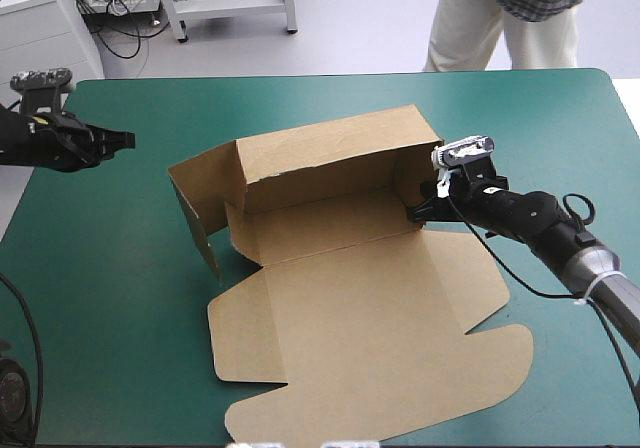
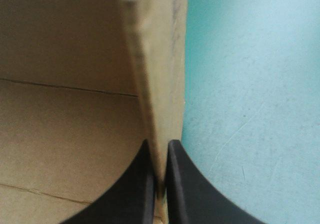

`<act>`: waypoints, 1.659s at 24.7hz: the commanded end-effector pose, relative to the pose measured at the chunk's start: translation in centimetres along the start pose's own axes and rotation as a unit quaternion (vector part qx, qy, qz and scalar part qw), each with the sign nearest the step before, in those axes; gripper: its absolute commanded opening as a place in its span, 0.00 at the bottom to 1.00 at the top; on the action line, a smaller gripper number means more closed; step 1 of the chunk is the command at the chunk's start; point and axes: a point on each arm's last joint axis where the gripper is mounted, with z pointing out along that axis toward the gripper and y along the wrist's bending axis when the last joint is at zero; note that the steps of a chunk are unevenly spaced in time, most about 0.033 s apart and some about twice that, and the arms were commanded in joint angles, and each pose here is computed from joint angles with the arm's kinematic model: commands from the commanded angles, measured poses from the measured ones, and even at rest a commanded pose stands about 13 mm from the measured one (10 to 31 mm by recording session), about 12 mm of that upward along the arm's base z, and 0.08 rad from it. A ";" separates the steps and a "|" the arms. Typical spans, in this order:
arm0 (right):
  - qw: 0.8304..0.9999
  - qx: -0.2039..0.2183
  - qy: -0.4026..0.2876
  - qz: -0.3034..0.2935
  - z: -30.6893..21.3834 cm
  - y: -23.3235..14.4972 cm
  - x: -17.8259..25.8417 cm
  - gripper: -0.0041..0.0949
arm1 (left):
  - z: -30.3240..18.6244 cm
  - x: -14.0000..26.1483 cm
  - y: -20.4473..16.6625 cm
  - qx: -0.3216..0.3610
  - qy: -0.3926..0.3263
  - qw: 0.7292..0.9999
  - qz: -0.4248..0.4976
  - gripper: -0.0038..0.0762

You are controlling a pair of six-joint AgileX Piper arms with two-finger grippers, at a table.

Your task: Fold the box

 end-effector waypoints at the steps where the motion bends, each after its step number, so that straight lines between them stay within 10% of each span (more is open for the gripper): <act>1: 0.999 0.001 -0.033 0.010 -0.9 0.1 -1.7 0.02 | -1.1 0.3 1.1 -0.011 -0.057 0.998 -0.029 0.03; 12: 0.996 -0.016 -0.016 0.084 -1.8 0.5 -4.2 0.03 | 1.1 3.3 5.6 -0.036 -0.043 0.992 -0.110 0.03; 23: 0.971 0.019 0.209 0.112 -8.5 1.3 -8.4 0.03 | 2.3 4.4 6.2 -0.030 -0.042 0.989 -0.137 0.03; 41: 0.948 0.043 0.290 0.126 0.7 -1.4 -7.7 0.02 | 3.6 5.8 6.3 -0.022 -0.022 0.986 -0.162 0.03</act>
